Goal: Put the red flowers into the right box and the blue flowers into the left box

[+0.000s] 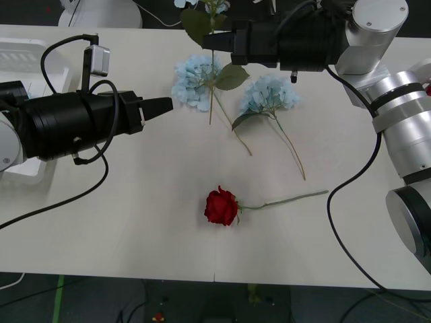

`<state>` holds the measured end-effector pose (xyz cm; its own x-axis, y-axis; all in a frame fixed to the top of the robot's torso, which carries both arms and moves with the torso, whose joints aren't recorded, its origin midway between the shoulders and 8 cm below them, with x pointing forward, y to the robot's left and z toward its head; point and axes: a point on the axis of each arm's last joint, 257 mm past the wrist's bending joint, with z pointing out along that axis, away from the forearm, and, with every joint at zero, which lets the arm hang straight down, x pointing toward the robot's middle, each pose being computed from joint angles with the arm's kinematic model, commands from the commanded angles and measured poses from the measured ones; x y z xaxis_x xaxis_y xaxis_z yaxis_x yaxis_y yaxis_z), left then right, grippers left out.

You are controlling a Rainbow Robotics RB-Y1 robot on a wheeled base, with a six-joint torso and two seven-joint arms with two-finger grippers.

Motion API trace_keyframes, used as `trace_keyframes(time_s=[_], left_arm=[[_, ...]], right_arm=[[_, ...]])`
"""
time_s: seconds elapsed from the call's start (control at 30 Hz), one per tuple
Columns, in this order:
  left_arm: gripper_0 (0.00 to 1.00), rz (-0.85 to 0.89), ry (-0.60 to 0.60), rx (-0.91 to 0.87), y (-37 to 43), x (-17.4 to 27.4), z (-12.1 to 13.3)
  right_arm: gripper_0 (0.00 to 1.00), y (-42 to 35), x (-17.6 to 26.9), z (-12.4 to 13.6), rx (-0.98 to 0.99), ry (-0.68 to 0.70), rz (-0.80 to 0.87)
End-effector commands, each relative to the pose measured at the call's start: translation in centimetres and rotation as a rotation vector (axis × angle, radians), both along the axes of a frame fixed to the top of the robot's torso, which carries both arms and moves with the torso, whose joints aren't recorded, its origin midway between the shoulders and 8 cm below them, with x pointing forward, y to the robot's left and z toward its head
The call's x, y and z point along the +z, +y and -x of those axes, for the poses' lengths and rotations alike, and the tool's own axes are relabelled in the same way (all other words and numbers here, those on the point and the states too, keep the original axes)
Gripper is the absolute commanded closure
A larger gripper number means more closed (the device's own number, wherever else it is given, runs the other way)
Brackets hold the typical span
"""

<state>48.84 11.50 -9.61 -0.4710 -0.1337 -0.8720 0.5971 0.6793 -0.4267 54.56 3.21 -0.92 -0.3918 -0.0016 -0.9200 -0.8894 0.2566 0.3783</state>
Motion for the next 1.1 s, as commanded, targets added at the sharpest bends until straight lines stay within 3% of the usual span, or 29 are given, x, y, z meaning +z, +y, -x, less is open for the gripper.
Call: trace_keyframes(time_s=[0.03, 0.33, 0.67, 1.07, 1.1], left_arm=[[0.00, 0.010, -0.075, -0.025, -0.8, 0.8, 1.8], [0.00, 0.145, -0.199, 0.040, -6.6, 0.5, 1.6], [0.00, 0.163, -0.233, 0.028, -9.6, 0.5, 2.2], [0.00, 0.146, -0.239, 0.054, -11.3, 0.4, -1.8], [0.04, 0.145, -0.236, 0.054, -11.5, 0.3, -2.2]], right_arm=[[1.00, 3.5, 5.7, 2.1, 0.080, -0.139, -0.068], [1.00, 4.9, 4.4, 3.5, 0.133, -0.149, -0.039], [1.00, 5.4, 4.1, 4.0, 0.149, -0.162, -0.033], [1.00, 5.4, 4.0, 4.4, 0.168, -0.165, -0.030], [1.00, 5.5, 4.0, 4.4, 0.167, -0.167, -0.030]])
